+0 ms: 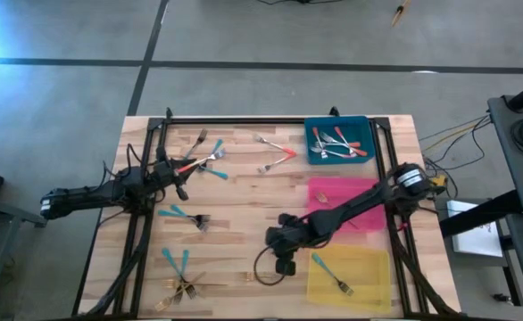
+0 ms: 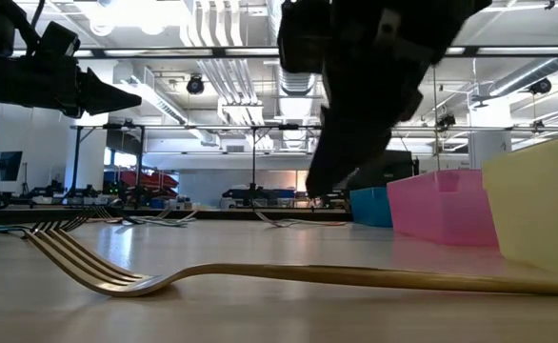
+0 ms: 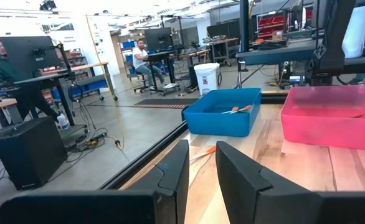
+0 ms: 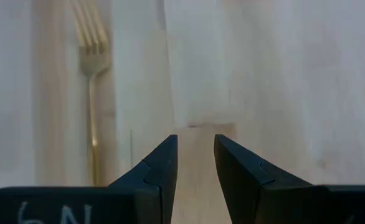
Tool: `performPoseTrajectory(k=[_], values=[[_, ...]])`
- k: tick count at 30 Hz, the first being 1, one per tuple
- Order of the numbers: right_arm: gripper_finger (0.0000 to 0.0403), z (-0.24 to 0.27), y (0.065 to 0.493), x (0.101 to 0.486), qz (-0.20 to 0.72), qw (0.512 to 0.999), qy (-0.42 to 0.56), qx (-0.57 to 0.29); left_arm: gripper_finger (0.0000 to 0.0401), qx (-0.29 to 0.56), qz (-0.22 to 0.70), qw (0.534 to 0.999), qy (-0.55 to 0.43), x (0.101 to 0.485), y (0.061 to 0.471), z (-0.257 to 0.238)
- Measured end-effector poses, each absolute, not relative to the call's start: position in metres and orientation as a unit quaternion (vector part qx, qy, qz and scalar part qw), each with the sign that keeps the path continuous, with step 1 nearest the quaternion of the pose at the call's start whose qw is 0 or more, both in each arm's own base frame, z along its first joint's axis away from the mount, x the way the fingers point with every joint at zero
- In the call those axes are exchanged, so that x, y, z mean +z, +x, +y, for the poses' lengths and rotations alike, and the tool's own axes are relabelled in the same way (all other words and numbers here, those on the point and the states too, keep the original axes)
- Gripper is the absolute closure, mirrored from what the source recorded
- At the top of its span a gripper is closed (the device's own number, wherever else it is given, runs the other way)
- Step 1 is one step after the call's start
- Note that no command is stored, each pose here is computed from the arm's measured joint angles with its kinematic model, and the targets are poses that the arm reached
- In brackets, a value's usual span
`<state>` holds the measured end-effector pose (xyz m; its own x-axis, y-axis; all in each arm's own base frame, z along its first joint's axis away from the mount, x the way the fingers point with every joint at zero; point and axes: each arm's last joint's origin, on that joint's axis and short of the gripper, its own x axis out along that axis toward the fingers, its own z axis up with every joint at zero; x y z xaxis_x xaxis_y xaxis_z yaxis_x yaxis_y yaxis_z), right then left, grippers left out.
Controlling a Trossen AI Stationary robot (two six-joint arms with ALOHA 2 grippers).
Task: Sort silverware by color (type)
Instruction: Put the gold fork into the pink bin
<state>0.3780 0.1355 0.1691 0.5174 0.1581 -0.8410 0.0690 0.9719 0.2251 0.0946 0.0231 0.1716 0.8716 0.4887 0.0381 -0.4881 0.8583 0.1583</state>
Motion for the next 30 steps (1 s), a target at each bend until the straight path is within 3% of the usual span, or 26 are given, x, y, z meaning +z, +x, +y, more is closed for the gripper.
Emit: performPoseTrajectory(k=[5, 16, 30], values=[[0.0297, 0.147, 0.394, 0.168, 0.499, 0.859, 0.109, 0.028, 0.0337, 0.253, 0.002, 0.964, 0.082, 0.172, 0.095, 0.023], [0.0238, 0.194, 0.407, 0.153, 0.504, 0.855, 0.108, 0.055, 0.0337, 0.253, 0.003, 0.964, 0.082, 0.171, 0.095, 0.023], [0.0239, 0.219, 0.411, 0.132, 0.51, 0.855, 0.079, 0.046, 0.0337, 0.253, 0.004, 0.964, 0.082, 0.171, 0.095, 0.023]])
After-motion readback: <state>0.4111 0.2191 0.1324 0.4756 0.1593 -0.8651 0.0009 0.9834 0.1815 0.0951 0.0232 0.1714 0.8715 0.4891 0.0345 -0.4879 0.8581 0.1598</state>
